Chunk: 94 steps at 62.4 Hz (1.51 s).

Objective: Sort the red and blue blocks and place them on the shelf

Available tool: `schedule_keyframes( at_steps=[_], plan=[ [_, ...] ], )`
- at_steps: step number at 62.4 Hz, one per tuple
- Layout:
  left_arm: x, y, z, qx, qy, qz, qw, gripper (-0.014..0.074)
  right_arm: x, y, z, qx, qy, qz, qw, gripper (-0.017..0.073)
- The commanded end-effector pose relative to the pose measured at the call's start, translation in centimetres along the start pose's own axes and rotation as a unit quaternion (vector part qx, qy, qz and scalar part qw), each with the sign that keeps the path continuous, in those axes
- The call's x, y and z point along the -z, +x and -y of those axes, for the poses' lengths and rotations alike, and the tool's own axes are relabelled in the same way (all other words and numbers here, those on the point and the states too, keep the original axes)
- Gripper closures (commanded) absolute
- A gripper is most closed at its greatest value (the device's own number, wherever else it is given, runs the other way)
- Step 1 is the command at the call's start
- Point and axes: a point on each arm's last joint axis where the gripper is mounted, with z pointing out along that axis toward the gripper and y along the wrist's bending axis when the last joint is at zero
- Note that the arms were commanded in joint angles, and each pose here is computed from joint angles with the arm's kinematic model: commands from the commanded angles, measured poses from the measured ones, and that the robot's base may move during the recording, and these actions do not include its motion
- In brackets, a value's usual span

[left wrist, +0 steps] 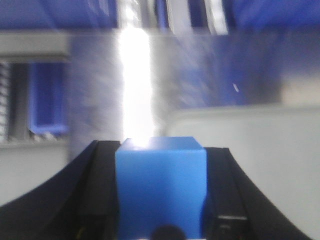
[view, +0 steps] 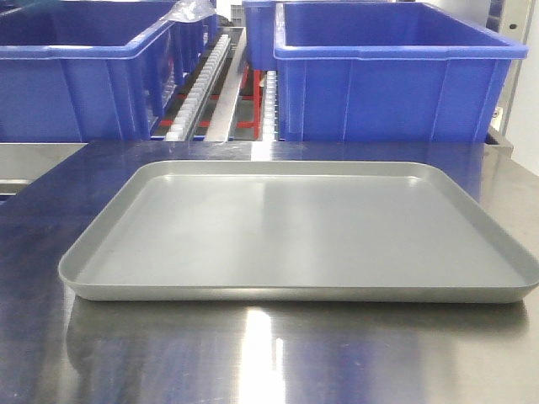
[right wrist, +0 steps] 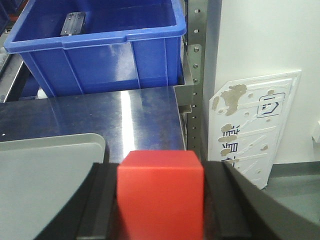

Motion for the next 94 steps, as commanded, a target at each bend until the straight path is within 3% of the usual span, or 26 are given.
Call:
schedule_keyframes(
  at_steps=[1, 19, 41, 53, 94],
  plan=[
    [4.4, -1.0, -1.4, 0.015, 0.003, 0.088, 0.996, 0.046, 0.4, -1.6, -0.1, 0.005, 0.0, 0.057, 0.998, 0.0502],
    [8.2, 5.2, -5.4, 0.044, -0.031, 0.137, 0.989, 0.046, 0.4, -1.6, -0.1, 0.005, 0.0, 0.057, 0.998, 0.0502],
    [9.0, 12.8, -6.9, 0.06, -0.033, 0.137, 0.988, 0.046, 0.4, -1.6, -0.1, 0.005, 0.0, 0.057, 0.998, 0.0502],
    [9.0, 14.1, -7.1, 0.06, -0.032, 0.138, 0.988, 0.046, 0.4, -1.6, -0.1, 0.005, 0.0, 0.057, 0.998, 0.0502],
    [9.0, 14.0, -7.2, 0.046, -0.042, 0.141, 0.988, 0.046, 0.4, -1.6, -0.1, 0.005, 0.0, 0.057, 0.998, 0.0502]
  ],
)
